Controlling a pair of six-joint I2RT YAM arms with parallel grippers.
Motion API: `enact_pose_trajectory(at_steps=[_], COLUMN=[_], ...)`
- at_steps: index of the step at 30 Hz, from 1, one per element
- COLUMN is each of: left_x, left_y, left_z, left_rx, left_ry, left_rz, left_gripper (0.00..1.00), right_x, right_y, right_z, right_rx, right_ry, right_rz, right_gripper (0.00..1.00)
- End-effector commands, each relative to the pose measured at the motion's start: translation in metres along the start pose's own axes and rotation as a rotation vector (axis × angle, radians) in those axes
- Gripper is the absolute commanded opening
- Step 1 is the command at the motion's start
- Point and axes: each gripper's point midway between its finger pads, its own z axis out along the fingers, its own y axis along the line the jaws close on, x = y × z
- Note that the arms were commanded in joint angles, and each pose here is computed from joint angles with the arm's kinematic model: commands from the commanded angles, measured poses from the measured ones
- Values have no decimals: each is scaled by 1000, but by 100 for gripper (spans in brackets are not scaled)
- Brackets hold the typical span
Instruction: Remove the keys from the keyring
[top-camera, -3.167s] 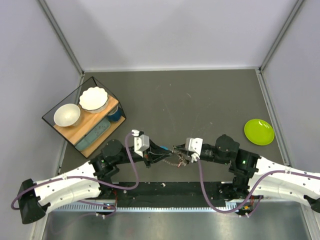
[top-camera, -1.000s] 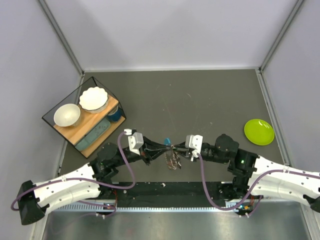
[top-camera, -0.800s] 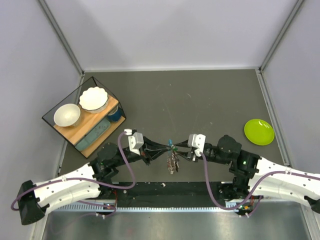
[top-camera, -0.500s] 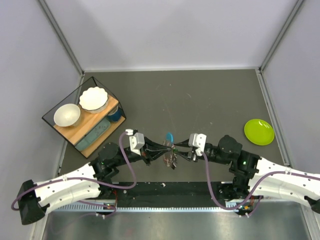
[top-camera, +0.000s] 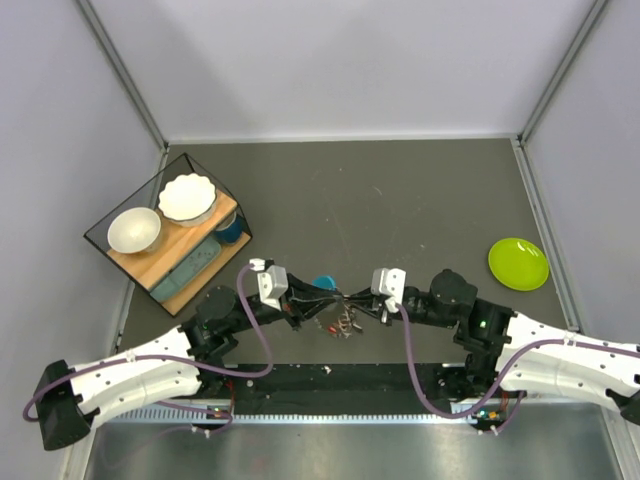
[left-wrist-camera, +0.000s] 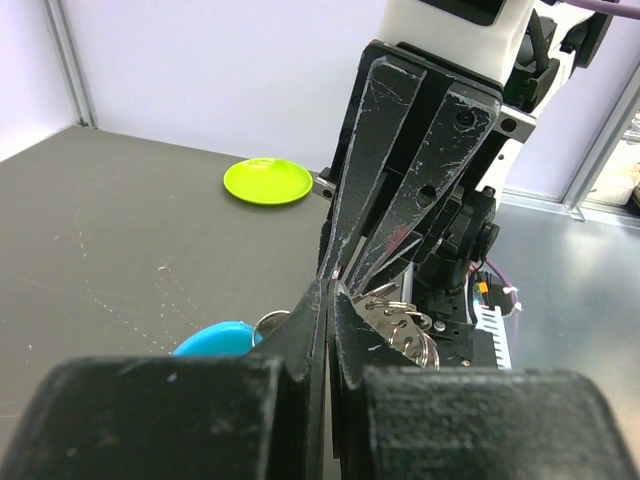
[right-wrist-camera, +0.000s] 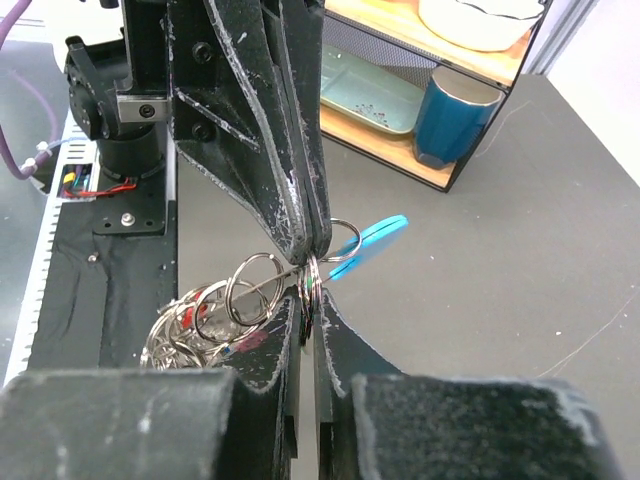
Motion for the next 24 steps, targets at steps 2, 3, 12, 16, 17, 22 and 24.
enact_pose_trajectory(at_steps=[2, 3, 12, 16, 17, 22, 24], left_x=[-16, -15, -2, -9, -7, -4, 1], left_y=[-3, -3, 9, 12, 11, 0, -2], left_z=[1, 1, -3, -1, 1, 8, 11], left_rx=[15, 13, -54, -77, -69, 14, 35], left_ry=[-67, -65, 87, 143, 158, 213, 240], left_rz=[28, 27, 50, 54, 52, 54, 47], left_gripper=[0, 0, 18, 38, 38, 43, 43], right_x=[-43, -44, -31, -11, -2, -9, -14], right_y=[-2, -3, -8, -10, -6, -1, 1], right_z=[0, -2, -12, -16, -20, -27, -26], right_rx=[-9, -7, 18, 18, 7, -30, -47], right_ry=[-132, -135, 2, 162, 214, 306, 326], right_rz=[-34, -41, -35, 2, 21, 70, 95], right_gripper=[0, 0, 0, 0, 0, 0, 0])
